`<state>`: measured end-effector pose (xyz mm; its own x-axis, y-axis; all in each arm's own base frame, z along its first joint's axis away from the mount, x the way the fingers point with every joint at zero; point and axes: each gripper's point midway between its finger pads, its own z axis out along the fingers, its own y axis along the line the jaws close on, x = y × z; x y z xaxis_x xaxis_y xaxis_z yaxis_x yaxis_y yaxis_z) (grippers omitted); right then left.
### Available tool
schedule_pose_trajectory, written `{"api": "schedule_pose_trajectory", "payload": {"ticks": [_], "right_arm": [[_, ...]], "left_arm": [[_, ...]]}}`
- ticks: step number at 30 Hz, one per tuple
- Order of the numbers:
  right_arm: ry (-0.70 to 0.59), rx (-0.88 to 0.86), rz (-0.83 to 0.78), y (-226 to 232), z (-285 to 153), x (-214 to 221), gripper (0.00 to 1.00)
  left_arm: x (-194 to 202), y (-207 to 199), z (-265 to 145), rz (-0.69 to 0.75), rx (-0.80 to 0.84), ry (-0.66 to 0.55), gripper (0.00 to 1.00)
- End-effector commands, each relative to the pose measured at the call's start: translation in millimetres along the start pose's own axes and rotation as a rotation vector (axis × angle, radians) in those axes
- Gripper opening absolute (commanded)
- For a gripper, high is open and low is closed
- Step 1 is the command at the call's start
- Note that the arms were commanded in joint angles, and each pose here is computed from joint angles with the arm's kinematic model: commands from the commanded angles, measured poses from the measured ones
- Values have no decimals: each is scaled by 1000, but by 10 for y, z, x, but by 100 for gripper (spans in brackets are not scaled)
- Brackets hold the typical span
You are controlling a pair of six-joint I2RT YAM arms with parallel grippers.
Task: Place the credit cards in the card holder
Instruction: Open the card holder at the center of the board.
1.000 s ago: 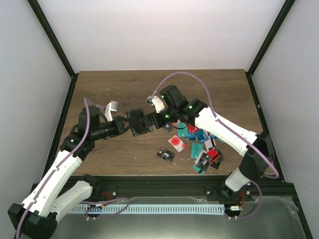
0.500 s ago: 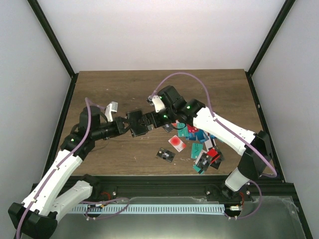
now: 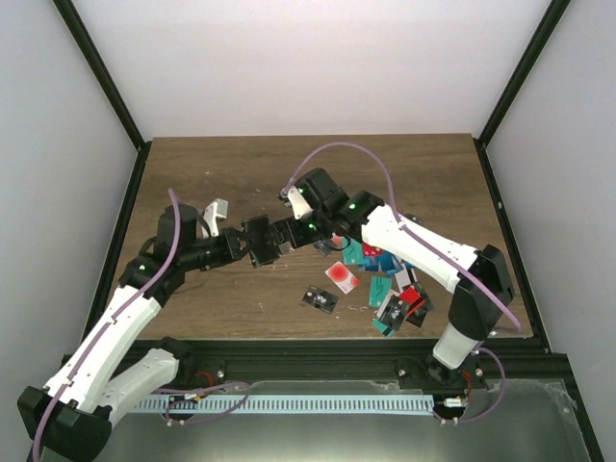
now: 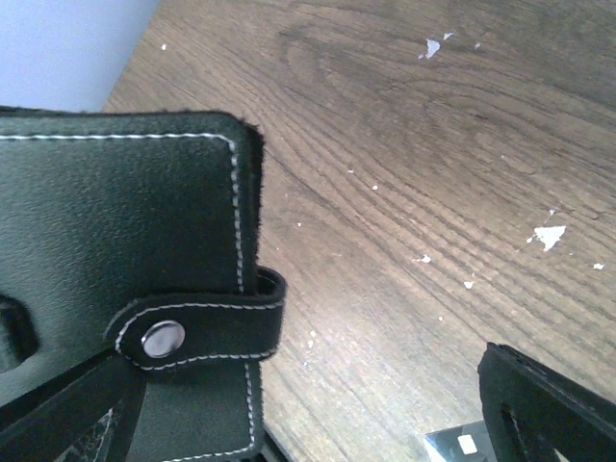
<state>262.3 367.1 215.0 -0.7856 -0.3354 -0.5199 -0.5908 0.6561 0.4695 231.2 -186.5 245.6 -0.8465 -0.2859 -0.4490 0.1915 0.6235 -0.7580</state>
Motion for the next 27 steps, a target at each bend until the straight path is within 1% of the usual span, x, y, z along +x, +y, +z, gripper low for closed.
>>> {"api": "schedule_pose_trajectory", "payload": {"ticks": [1,4,5,6,8,10,13,15,17,19,20,22,24,27], "right_arm": [[-51,285,83,-981,137,-203,96],[-73,382,228,-1861,59,-395,95],[-71,411,265,-2090,7,-452,95],[-73,426,291,-2239,-66,-510,95],[-108,407,290,-2276,-230,-647,94],[-156,354,241,-2098,-390,-737,95],[-218,201,167,-1684,-596,-745,95],[-236,53,122,-1353,-687,-657,94],[-244,-134,84,-946,-809,-535,92],[-230,-302,49,-565,-881,-381,90],[-224,-344,33,-425,-903,-313,90],[-197,-390,-13,-133,-890,-200,90],[-166,-401,-29,60,-848,-124,90],[-156,-337,8,96,-763,-113,87]], "left_arm": [[14,-506,-186,74,169,36,4],[-14,-518,-210,80,164,19,4],[-22,-521,-219,81,162,13,4],[-33,-517,-229,80,156,7,4],[-46,-494,-234,75,137,0,4],[-54,-446,-222,64,110,-2,4],[-64,-412,-209,87,93,-6,4],[-73,-411,-203,89,94,-10,4],[-68,-400,-185,88,91,-3,4],[-59,-384,-164,84,87,7,4],[-55,-381,-155,83,87,11,4],[-54,-381,-136,79,94,11,4],[-58,-374,-111,78,98,13,4],[-74,-387,-64,84,104,25,4]]}}
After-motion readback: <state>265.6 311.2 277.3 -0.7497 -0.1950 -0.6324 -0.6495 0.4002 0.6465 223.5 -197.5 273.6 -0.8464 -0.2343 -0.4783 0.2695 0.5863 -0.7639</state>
